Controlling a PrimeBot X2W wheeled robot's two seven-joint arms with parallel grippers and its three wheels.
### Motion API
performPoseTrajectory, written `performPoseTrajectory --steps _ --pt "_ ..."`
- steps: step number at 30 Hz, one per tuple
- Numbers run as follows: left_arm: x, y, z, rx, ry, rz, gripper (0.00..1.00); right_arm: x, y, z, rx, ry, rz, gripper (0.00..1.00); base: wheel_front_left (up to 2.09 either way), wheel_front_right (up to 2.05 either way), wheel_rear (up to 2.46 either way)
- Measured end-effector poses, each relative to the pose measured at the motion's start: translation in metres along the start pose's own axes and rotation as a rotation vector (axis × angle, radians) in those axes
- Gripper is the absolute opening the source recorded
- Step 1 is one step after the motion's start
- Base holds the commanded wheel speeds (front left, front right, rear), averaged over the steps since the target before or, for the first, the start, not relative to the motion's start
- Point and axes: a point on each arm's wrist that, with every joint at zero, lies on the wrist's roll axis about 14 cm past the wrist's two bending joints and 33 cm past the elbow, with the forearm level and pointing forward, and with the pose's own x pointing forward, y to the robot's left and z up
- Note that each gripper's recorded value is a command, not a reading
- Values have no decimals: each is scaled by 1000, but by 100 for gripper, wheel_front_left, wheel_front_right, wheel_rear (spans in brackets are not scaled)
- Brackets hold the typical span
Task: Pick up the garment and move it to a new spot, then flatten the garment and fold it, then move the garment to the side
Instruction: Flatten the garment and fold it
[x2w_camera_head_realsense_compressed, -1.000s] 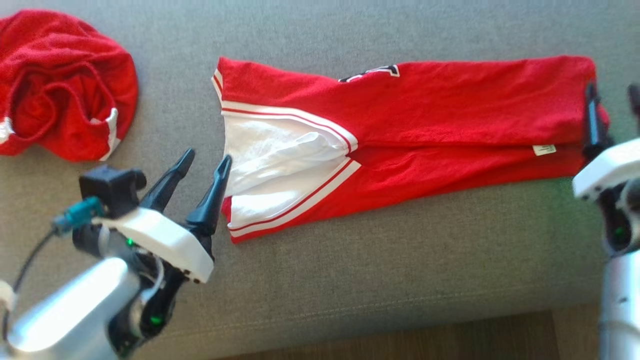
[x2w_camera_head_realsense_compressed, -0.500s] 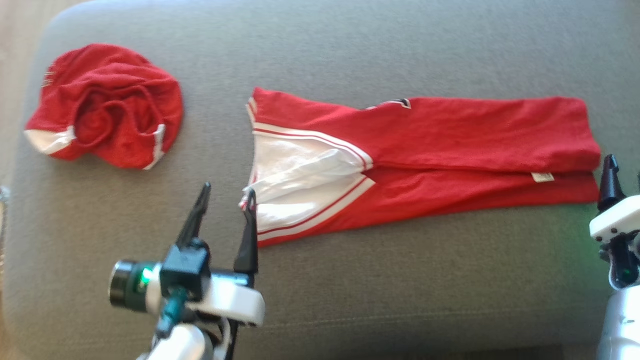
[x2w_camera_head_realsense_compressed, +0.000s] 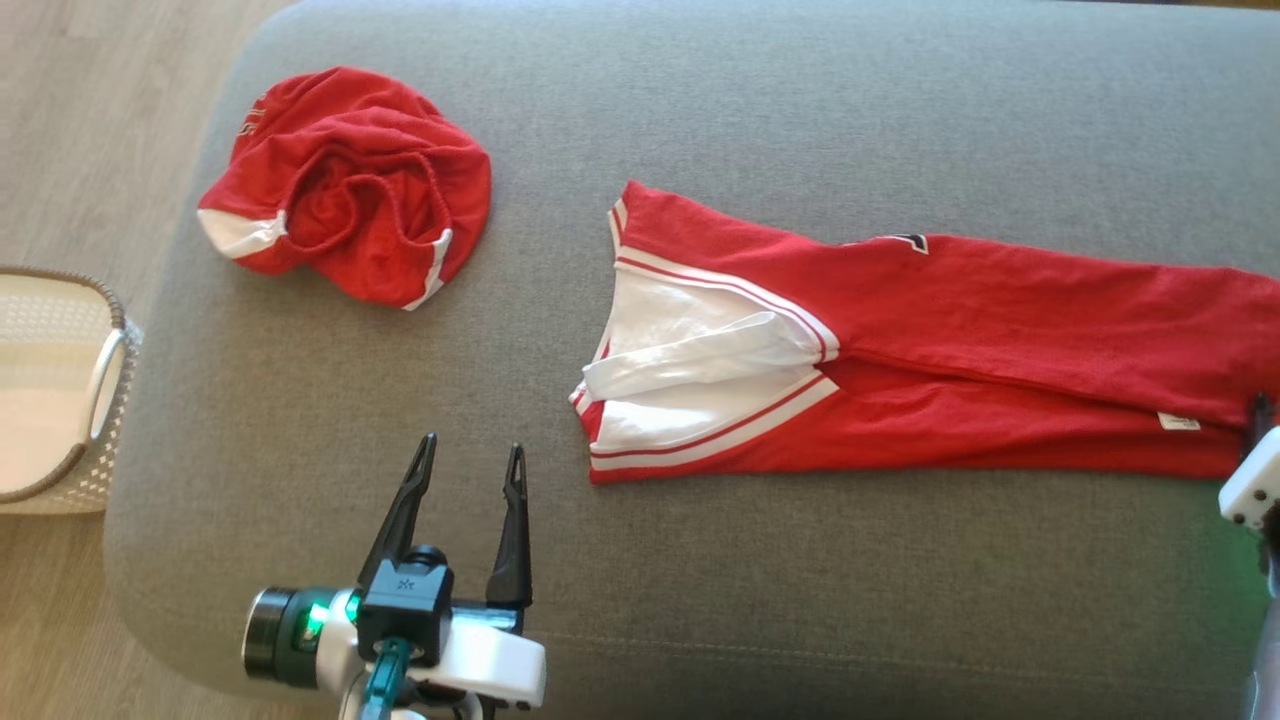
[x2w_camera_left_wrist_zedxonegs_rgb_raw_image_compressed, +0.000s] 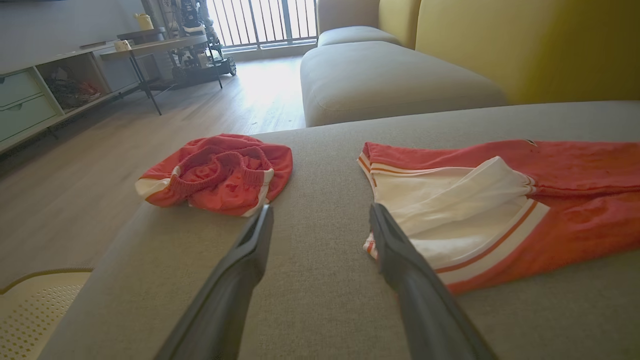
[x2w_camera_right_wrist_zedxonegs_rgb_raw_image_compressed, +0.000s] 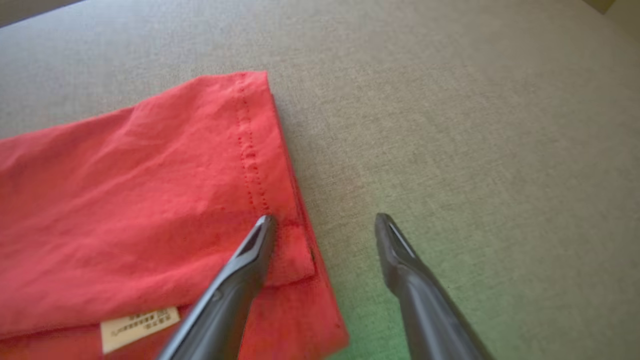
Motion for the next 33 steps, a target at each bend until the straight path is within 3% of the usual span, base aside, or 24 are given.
performPoseTrajectory --steps 9,10,12,13,23,33 --pt "-2 10 -3 5 3 20 100 5 13 -11 -3 84 23 100 0 0 0" --pt "-2 11 -3 8 1 21 100 5 12 -12 -5 92 24 74 0 0 0" --pt "-1 13 -2 11 -3 22 100 6 15 -15 -4 111 30 7 0 0 0" --pt "-1 14 -1 13 -6 25 100 6 17 -15 -2 116 35 0 0 0 0" --pt "5 10 -5 0 4 0 100 6 4 8 -48 1 7 0 0 0 0" --pt "18 -20 -3 6 -18 -120 100 -23 -34 107 -165 -279 -90 0 0 0 0"
